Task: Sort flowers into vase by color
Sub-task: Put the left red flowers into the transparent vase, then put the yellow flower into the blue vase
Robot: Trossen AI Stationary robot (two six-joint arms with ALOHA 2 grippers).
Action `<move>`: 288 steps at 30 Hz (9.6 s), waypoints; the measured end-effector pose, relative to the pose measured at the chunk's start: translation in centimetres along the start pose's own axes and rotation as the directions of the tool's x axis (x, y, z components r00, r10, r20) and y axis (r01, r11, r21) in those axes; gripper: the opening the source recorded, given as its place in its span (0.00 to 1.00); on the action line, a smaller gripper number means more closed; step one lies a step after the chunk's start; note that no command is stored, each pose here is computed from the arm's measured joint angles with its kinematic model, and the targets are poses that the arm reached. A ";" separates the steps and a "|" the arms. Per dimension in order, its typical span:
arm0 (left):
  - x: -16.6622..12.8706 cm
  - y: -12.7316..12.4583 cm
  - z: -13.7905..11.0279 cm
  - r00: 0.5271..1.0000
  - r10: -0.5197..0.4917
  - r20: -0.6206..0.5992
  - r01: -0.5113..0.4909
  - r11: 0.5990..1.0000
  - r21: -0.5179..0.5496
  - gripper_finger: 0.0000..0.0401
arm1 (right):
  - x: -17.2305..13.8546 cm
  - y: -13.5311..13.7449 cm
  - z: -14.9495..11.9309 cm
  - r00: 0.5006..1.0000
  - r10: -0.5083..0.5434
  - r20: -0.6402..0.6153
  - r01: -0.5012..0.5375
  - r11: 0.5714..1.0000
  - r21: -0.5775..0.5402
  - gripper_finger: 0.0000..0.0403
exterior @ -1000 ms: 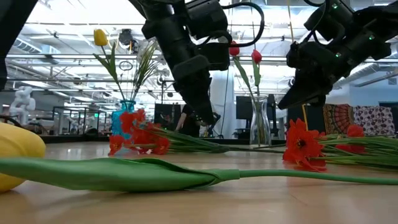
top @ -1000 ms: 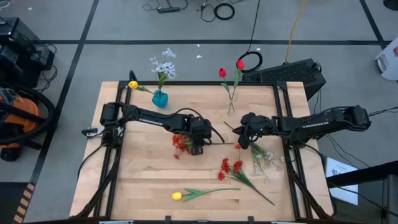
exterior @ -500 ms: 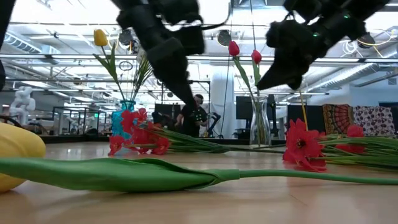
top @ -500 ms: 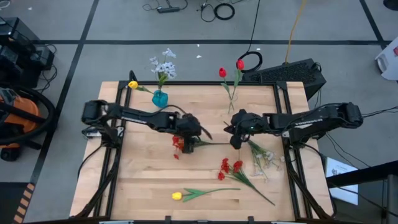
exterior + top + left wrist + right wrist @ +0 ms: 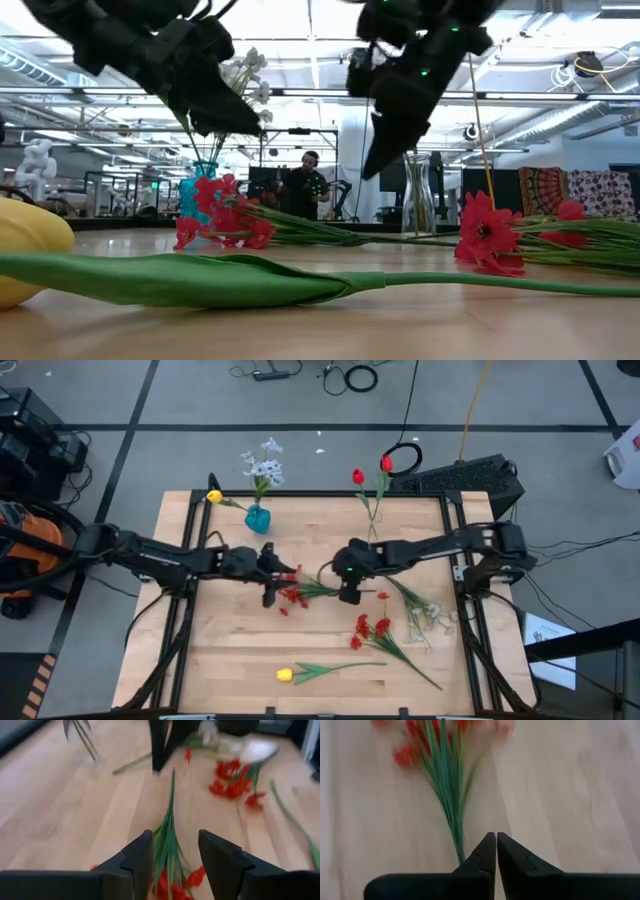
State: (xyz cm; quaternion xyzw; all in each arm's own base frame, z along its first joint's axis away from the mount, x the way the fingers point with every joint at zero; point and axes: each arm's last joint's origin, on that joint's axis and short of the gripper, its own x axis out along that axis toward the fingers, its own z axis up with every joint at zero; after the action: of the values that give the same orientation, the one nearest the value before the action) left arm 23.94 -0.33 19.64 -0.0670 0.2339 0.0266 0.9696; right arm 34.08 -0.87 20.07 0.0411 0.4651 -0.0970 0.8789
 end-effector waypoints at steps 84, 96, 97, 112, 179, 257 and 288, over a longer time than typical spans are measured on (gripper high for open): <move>-1.7 0.3 -3.3 0.993 0.041 0.112 -0.045 0.998 0.034 0.40 | -14.5 -6.6 -10.1 0.359 -0.353 0.864 0.082 0.934 0.348 0.01; -1.7 0.3 -3.1 0.990 0.037 0.133 -0.042 0.999 0.032 0.40 | -13.1 -10.7 -9.1 0.293 -0.373 0.880 0.122 0.928 0.352 0.01; -1.7 0.3 -3.0 0.990 0.037 0.136 -0.042 0.999 0.032 0.40 | -13.0 -11.0 -9.1 0.292 -0.369 0.882 0.124 0.929 0.348 0.01; -1.7 0.3 -3.0 0.990 0.037 0.137 -0.042 0.999 0.032 0.40 | -9.9 -14.7 -9.1 0.329 -0.368 0.869 0.136 0.930 0.342 0.01; -1.7 0.3 -3.4 0.994 0.038 0.101 -0.041 0.999 0.027 0.40 | -10.0 -13.0 -14.4 0.482 -0.384 0.787 0.242 0.922 0.302 0.46; 13.9 -20.2 2.1 0.784 -0.039 -0.619 0.013 0.999 -0.047 0.40 | -16.4 -9.0 -16.9 0.954 -0.299 -0.037 0.264 0.770 0.581 0.00; 17.0 -19.6 -0.8 0.665 -0.178 -0.726 0.210 0.976 -0.047 0.10 | -16.4 -9.0 -16.8 0.953 -0.303 -0.018 0.265 0.799 0.540 0.00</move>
State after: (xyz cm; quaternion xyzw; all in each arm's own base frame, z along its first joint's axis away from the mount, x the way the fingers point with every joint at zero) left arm 40.33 -19.48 13.47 -0.0769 0.5901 -0.1103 0.7961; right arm 9.64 -4.82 24.27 0.2118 0.3895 -0.3551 0.8230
